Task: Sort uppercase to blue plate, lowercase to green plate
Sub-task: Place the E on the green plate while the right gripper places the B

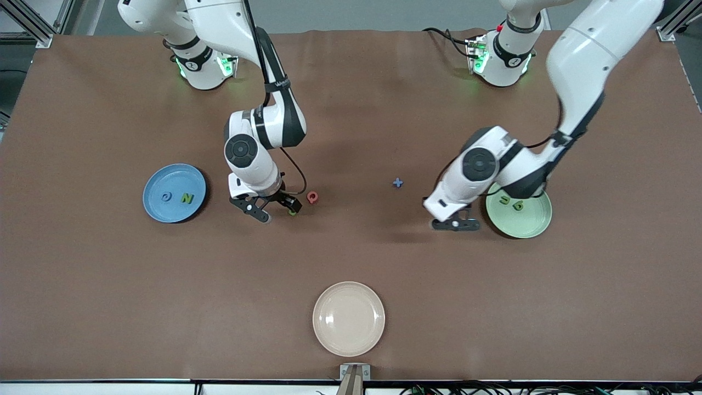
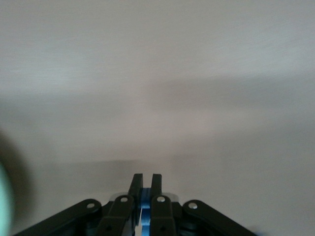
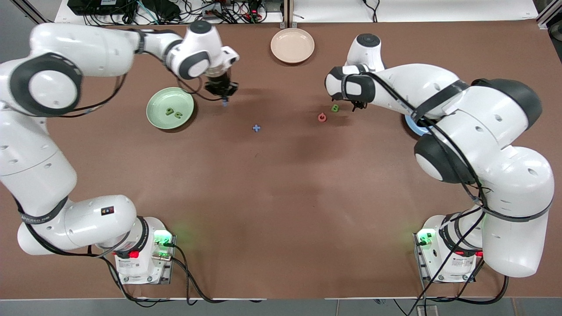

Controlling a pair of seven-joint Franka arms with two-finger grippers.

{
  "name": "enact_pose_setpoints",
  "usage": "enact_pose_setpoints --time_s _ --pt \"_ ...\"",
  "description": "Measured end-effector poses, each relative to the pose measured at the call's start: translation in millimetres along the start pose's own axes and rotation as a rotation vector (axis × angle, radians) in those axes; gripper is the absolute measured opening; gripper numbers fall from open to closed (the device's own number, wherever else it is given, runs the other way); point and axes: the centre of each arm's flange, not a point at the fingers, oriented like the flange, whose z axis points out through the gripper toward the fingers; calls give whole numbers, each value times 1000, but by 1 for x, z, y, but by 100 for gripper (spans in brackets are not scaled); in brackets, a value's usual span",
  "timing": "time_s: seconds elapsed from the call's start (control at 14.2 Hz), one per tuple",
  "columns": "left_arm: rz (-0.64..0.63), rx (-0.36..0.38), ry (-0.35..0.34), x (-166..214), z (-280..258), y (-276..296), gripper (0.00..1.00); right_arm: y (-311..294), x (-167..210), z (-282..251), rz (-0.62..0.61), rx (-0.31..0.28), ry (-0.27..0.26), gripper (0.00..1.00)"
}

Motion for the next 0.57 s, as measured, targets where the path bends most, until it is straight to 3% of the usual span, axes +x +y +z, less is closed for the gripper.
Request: enact_pose_setpoints --time_s 0.28,0.42,0.49,0.57 --pt "110 36 -32 -12 2 -82 10 -16 -12 20 6 13 27 93" --pt "167 54 -44 -18 1 -120 10 -19 -11 23 6 14 28 82" --pt "196 62 -49 -21 0 -138 10 -19 -9 23 8 15 29 82" --pt "223 69 -54 -24 -2 -156 10 -18 -7 23 11 16 29 73"
